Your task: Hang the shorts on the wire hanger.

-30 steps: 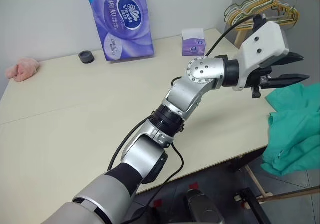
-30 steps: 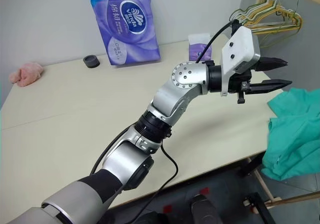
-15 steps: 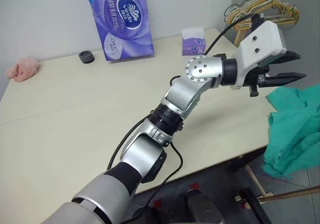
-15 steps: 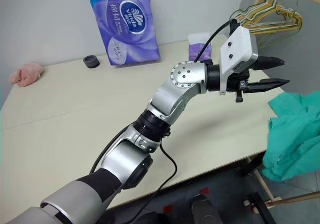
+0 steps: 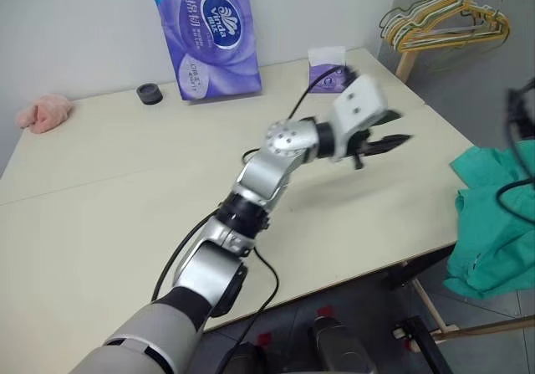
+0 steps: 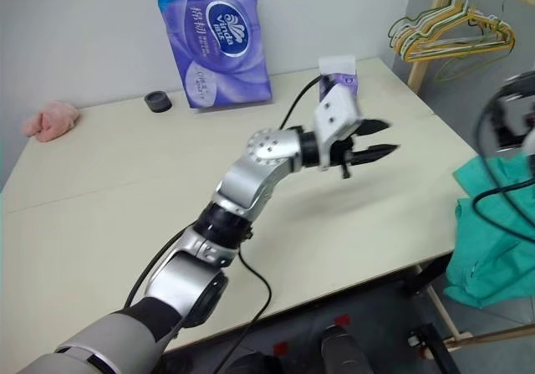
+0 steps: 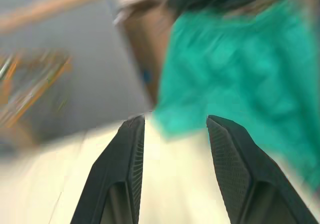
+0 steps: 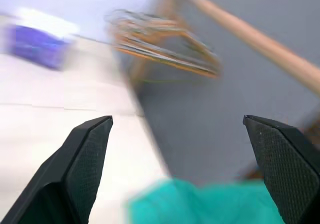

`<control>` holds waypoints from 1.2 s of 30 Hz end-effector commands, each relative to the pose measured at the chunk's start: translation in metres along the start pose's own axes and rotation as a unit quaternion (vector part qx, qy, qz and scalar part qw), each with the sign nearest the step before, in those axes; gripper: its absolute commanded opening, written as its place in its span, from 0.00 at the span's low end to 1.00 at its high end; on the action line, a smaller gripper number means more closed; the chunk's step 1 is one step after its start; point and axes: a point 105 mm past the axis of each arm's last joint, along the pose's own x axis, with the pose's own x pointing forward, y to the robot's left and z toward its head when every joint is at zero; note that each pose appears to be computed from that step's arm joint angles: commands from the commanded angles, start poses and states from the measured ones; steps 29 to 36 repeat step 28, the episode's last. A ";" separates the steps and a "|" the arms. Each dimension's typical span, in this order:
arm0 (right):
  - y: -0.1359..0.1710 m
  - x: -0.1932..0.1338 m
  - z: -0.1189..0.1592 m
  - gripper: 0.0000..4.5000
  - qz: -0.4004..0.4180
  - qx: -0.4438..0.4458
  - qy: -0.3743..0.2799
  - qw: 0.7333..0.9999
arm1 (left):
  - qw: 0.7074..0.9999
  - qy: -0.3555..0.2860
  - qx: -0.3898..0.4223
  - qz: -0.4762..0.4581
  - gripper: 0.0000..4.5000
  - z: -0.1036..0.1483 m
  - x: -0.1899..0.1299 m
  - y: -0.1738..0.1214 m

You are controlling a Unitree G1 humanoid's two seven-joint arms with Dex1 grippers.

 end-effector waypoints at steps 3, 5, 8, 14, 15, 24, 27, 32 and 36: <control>0.086 -0.001 0.009 0.99 0.139 0.059 -0.115 0.982 | 0.958 0.064 -0.052 0.274 0.46 -0.052 -0.071 0.055; 0.114 -0.004 -0.001 0.99 0.187 0.094 -0.116 0.971 | 0.935 0.086 -0.043 0.342 0.46 -0.071 -0.097 0.058; 0.146 -0.004 -0.027 0.99 0.212 0.103 -0.105 0.966 | 0.888 0.127 -0.075 0.436 0.46 -0.107 -0.140 0.050; 0.170 0.009 -0.064 0.99 0.179 0.157 -0.100 0.966 | 0.794 0.165 -0.084 0.579 0.46 -0.135 -0.211 0.054; 0.173 0.011 -0.067 0.99 0.176 0.167 -0.102 0.965 | 0.788 0.166 -0.087 0.586 0.46 -0.137 -0.216 0.053; 0.186 0.021 -0.092 0.99 0.169 0.236 -0.079 0.954 | 0.790 0.141 -0.075 0.592 0.46 -0.136 -0.229 0.053; 0.189 0.022 -0.094 0.99 0.169 0.236 -0.077 0.954 | 0.788 0.131 -0.090 0.595 0.46 -0.137 -0.228 0.052; 0.190 0.022 -0.094 0.99 0.169 0.235 -0.077 0.954 | 0.788 0.126 -0.095 0.595 0.46 -0.136 -0.227 0.052; 0.190 0.022 -0.094 0.99 0.169 0.235 -0.077 0.954 | 0.788 0.126 -0.095 0.595 0.46 -0.136 -0.227 0.052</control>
